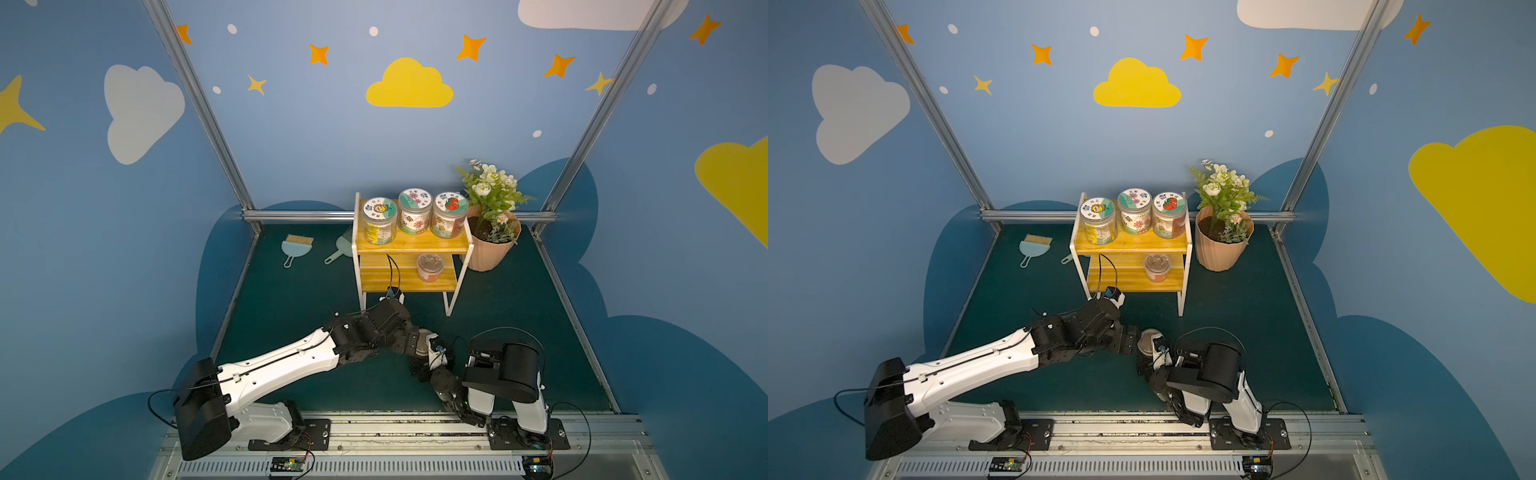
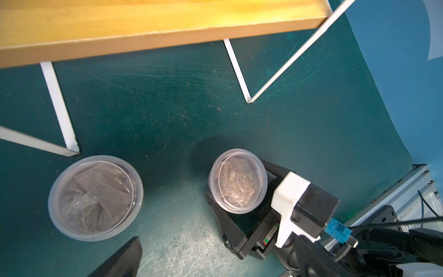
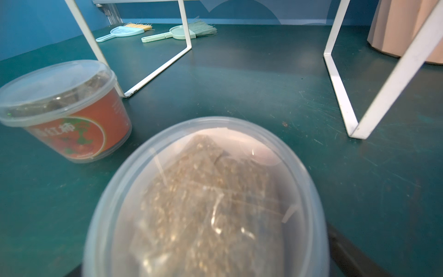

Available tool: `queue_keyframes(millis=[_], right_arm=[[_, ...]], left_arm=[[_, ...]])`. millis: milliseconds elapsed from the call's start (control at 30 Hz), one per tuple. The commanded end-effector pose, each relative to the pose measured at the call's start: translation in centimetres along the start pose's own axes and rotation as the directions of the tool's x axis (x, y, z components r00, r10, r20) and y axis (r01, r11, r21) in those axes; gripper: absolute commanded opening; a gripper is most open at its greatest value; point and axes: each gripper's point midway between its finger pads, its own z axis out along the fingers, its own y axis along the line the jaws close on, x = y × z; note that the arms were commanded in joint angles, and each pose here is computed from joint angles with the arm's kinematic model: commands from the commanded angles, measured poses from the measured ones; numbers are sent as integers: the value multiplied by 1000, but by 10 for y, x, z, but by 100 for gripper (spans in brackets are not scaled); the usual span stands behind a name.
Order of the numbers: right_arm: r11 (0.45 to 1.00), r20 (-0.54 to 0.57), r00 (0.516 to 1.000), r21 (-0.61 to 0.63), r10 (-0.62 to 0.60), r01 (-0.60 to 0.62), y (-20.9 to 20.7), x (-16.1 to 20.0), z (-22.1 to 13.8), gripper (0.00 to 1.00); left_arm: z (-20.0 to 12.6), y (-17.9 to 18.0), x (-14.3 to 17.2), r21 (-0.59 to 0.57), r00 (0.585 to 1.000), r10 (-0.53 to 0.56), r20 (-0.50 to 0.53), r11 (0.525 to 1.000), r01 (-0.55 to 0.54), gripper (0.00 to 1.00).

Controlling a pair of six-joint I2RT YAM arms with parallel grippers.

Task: Place the seed container on the shelf
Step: Pick up the seed jar at the center of the board.

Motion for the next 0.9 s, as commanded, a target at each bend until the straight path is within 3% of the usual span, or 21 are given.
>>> queue_keyframes(millis=[0, 167, 867], right_arm=[[999, -110, 994, -33, -18, 14, 1, 32, 4, 95], [1000, -111, 994, -18, -17, 15, -1, 34, 10, 95], [998, -76, 996, 28, -50, 53, -8, 25, 9, 77]], left_arm=[[-7, 9, 1, -22, 1000, -8, 14, 1000, 8, 100], [-12, 12, 3, -23, 1000, 0, 22, 1000, 1, 100], [-43, 30, -1, -78, 996, 24, 85, 997, -17, 100]])
